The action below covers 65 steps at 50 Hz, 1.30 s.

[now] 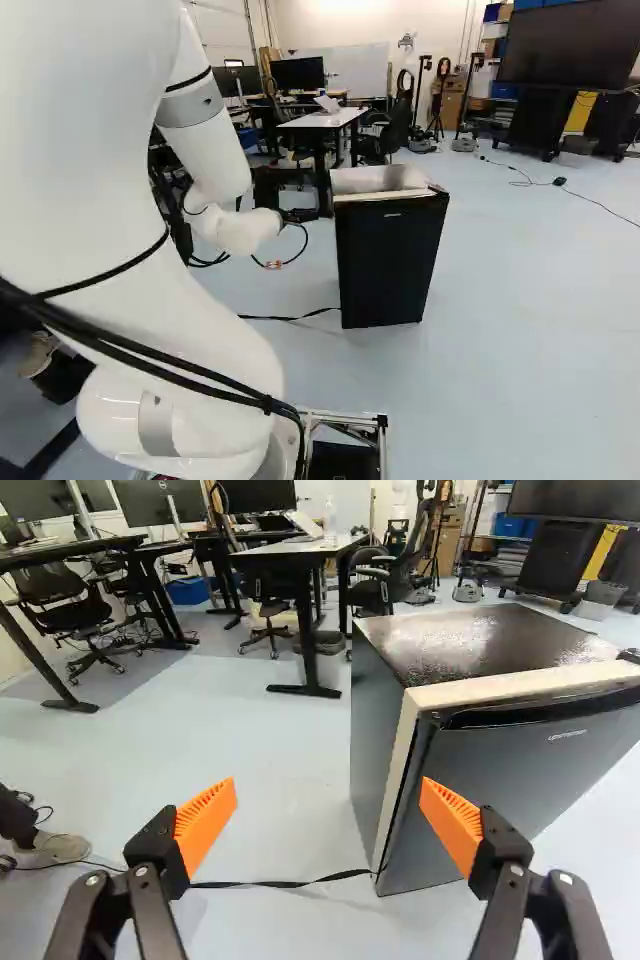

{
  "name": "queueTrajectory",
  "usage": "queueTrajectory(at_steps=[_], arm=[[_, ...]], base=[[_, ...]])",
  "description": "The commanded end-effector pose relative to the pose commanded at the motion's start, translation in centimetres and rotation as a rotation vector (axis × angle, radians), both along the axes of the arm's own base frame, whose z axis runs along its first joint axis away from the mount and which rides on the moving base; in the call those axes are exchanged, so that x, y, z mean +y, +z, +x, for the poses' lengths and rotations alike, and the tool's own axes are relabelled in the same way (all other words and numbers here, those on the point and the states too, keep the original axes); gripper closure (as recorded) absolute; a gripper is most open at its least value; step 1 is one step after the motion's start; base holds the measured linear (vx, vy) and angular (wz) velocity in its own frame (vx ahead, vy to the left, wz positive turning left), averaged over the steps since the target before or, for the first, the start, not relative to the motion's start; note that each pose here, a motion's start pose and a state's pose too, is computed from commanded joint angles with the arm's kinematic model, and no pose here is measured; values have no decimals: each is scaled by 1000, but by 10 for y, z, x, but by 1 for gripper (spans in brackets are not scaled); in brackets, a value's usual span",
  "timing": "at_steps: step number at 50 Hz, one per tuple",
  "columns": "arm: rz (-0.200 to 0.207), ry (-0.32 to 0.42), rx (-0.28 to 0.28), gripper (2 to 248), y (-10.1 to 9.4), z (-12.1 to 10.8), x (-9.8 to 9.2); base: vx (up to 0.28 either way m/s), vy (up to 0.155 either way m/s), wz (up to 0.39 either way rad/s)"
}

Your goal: Open the fridge door

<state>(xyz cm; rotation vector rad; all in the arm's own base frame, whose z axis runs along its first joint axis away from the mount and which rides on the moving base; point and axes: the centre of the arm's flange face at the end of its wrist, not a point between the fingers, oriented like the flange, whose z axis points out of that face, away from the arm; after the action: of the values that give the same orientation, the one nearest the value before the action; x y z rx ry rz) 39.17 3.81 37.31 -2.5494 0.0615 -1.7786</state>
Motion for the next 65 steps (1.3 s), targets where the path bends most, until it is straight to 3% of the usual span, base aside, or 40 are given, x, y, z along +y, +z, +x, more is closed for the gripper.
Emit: queueTrajectory(at_steps=[14, 34, 65], arm=[[24, -38, 4, 3, -2, 17, 9], [50, -113, 44, 3, -23, 45, 16], [79, -266, 89, 3, -59, 72, 10]], base=[[0, 0, 0], [0, 0, 0], [0, 0, 0]])
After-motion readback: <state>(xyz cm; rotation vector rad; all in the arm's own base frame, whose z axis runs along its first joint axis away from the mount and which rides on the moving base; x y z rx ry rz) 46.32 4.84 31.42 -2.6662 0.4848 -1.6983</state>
